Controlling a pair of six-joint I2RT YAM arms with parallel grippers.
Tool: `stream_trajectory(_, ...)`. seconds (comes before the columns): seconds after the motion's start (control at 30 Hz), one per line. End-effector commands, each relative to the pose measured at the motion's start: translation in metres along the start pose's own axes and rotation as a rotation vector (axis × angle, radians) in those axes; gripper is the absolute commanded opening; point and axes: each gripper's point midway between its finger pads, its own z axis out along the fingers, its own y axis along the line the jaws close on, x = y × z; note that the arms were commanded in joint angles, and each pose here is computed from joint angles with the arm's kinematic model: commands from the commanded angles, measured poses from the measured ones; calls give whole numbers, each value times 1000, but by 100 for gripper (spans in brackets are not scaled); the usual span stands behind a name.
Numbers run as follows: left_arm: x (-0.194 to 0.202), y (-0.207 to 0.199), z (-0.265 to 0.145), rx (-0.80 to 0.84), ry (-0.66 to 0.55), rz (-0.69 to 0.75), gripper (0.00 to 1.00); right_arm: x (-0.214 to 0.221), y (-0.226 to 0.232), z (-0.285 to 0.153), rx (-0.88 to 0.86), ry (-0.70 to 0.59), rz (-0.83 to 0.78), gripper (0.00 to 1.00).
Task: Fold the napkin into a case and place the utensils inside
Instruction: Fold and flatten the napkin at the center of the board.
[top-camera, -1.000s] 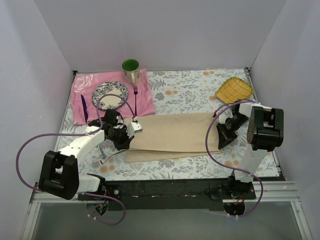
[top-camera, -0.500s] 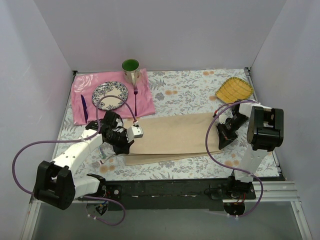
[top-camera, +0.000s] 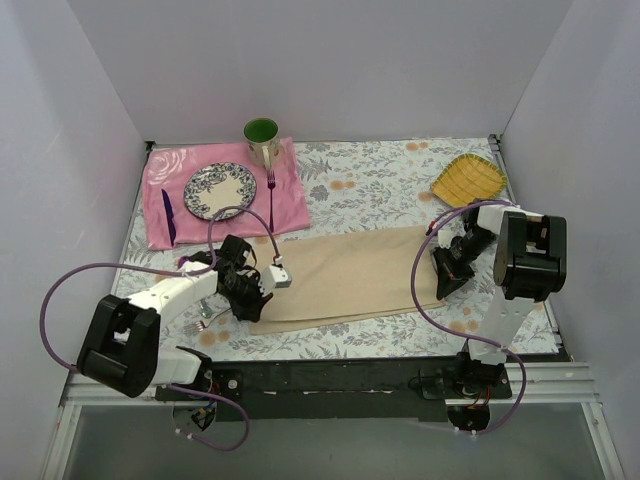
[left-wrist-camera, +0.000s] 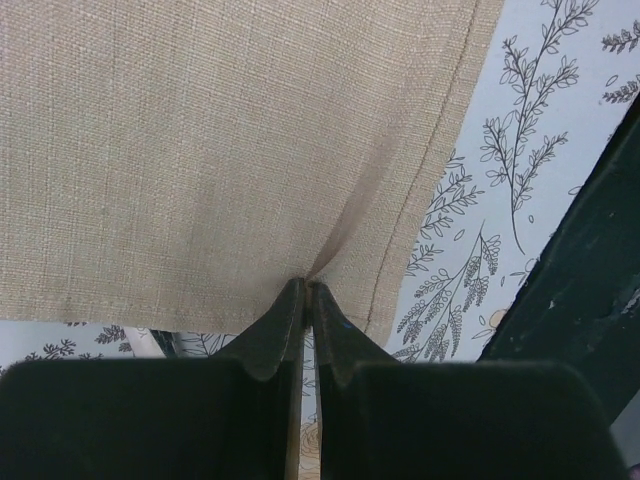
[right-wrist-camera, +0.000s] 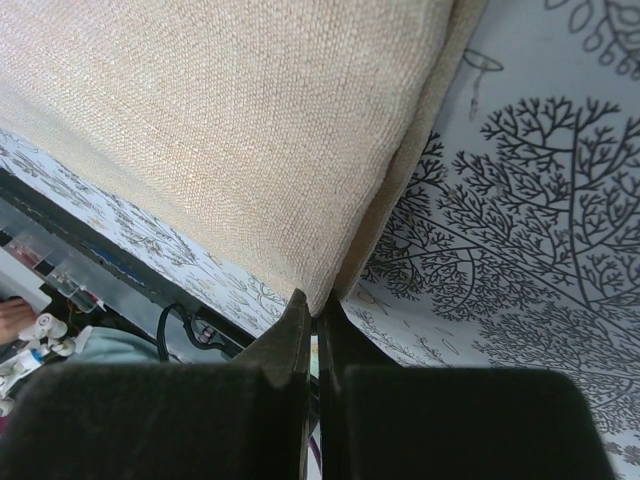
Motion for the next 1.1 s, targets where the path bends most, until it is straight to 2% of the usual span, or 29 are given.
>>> stream_trajectory(0.0, 3, 21, 4, -88, 36, -1, 0, -6, -12, 2, 41, 2, -8, 1)
stream_trajectory(0.13, -22, 23, -11, -89, -25, 23, 0, -8, -12, 0, 43, -3, -8, 1)
stream_trajectory(0.23, -41, 11, -30, -56, -65, 56, 0, -8, -12, -1, 44, -6, -11, 1)
stream_trajectory(0.43, -55, -20, -56, -6, -76, 123, 0, -7, -11, -2, 49, -7, -12, 1)
stream_trajectory(0.57, -53, -37, -65, 43, -61, 133, 0, -7, -12, -2, 53, -8, -10, 1)
stream_trajectory(0.73, -35, -48, -58, 87, -15, 142, 0, -7, -14, -1, 59, -4, -3, 1)
stream_trajectory(1.07, 0, -23, -16, -6, 53, 106, 0, -7, -15, 0, 61, -2, 2, 1)
